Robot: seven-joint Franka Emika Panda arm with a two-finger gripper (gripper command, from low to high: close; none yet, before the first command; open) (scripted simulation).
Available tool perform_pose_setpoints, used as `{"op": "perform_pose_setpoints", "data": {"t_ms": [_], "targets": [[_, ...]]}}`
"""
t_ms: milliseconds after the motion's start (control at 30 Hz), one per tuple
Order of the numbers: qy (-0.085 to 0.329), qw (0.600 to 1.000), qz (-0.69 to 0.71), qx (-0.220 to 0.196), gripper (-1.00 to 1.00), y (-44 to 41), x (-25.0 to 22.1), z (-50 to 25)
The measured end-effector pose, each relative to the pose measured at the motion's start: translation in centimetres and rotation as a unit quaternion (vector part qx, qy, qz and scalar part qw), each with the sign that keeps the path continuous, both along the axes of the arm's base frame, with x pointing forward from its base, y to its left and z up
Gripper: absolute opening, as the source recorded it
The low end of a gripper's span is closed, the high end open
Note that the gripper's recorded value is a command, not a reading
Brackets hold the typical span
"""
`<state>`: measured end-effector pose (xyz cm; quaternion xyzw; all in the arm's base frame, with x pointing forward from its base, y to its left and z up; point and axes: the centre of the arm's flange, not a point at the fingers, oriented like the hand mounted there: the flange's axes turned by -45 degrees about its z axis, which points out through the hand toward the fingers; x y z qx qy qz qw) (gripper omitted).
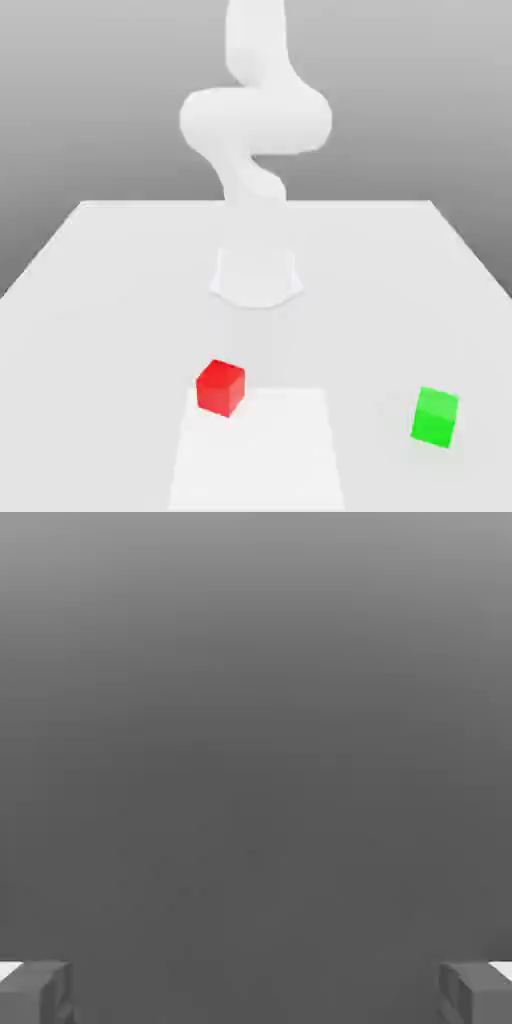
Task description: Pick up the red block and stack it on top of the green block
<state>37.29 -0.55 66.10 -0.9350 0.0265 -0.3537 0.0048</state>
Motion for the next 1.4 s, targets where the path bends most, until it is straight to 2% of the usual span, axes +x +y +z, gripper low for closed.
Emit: {"op": "perform_pose_setpoints", "data": {"t_ms": [133, 300, 433, 600, 767, 800, 1033, 1300, 1400], "targets": [[0.074, 0.997, -0.035, 0.018, 0.0, -1.2, 3.4, -9.9], [0.164, 0.982, -0.081, 0.039, 0.0, -2.6, 4.1, -22.5], [0.241, 0.961, -0.123, 0.055, 0.0, -3.6, 1.8, -32.6], [0.333, 0.924, -0.175, 0.072, 0.0, -4.3, -3.4, -45.1], [0.345, 0.918, -0.182, 0.074, 0.0, -4.4, -4.3, -50.6], [0.346, 0.917, -0.182, 0.074, -1.0, -4.4, -4.4, -51.3], [0.346, 0.918, -0.182, 0.074, -1.0, -4.3, -4.5, -51.5], [0.346, 0.918, -0.179, 0.073, -1.0, -4.1, -4.3, -45.7], [0.349, 0.926, -0.131, 0.051, -1.0, 1.1, -1.6, -44.4]]}}
